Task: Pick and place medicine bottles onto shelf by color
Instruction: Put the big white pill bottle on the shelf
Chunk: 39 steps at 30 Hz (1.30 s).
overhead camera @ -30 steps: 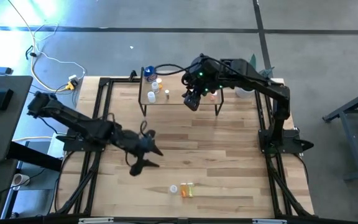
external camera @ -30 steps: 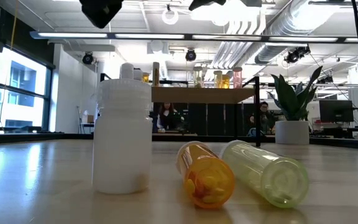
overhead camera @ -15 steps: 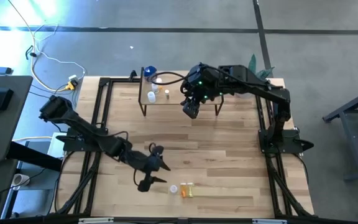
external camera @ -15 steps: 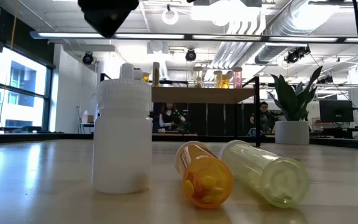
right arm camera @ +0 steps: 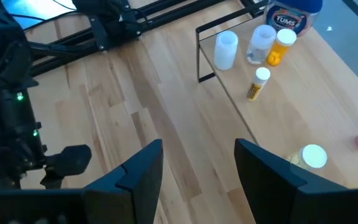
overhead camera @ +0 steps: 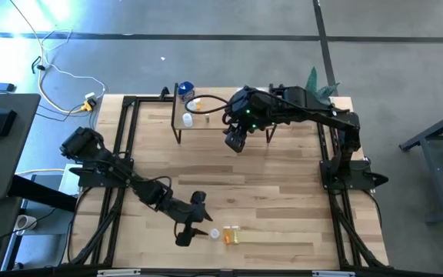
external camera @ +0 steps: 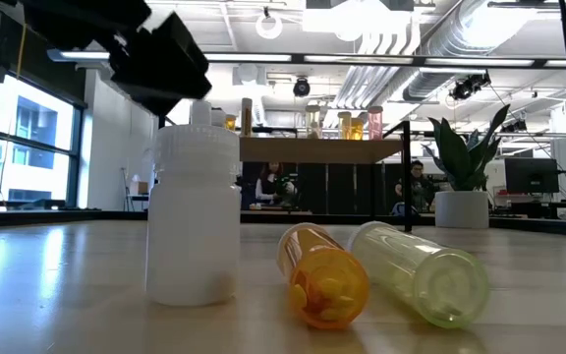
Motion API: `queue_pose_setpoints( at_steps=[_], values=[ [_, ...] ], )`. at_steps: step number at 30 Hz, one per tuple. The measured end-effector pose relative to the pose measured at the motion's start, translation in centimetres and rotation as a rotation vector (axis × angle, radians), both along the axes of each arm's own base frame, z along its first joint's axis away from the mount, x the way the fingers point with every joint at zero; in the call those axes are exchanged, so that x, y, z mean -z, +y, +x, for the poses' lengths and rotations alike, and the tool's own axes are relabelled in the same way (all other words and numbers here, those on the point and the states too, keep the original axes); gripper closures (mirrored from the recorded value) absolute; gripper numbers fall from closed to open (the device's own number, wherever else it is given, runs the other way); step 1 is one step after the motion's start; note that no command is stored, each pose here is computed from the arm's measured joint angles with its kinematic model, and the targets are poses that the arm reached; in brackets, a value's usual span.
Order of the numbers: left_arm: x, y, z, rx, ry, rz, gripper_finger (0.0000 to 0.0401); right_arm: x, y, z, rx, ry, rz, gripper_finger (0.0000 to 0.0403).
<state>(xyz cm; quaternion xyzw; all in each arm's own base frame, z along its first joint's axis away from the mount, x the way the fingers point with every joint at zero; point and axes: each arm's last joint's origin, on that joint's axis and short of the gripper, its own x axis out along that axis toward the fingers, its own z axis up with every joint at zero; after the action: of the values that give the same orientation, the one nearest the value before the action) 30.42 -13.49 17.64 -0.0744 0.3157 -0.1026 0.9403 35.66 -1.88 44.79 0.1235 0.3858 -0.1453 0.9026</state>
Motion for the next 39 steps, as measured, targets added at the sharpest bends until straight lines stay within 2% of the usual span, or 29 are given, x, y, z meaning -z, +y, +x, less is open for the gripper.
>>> queue_pose_setpoints(
  at_steps=[5,18,39],
  values=[
    [0.9,-0.4,0.6,0.025,-0.014,-0.039,0.0147,0.0,0.7,0.0,0.008,0.001,-0.031,0.0213],
    [2.0,-0.6,1.1,0.067,-0.059,0.11,0.0137,0.0,1.2,0.0,0.005,0.001,-0.044,0.0213],
    [4.8,-1.6,3.5,0.087,-0.018,0.109,0.0137,0.1,1.0,-0.1,0.029,0.025,-0.074,0.0213]
  ],
)
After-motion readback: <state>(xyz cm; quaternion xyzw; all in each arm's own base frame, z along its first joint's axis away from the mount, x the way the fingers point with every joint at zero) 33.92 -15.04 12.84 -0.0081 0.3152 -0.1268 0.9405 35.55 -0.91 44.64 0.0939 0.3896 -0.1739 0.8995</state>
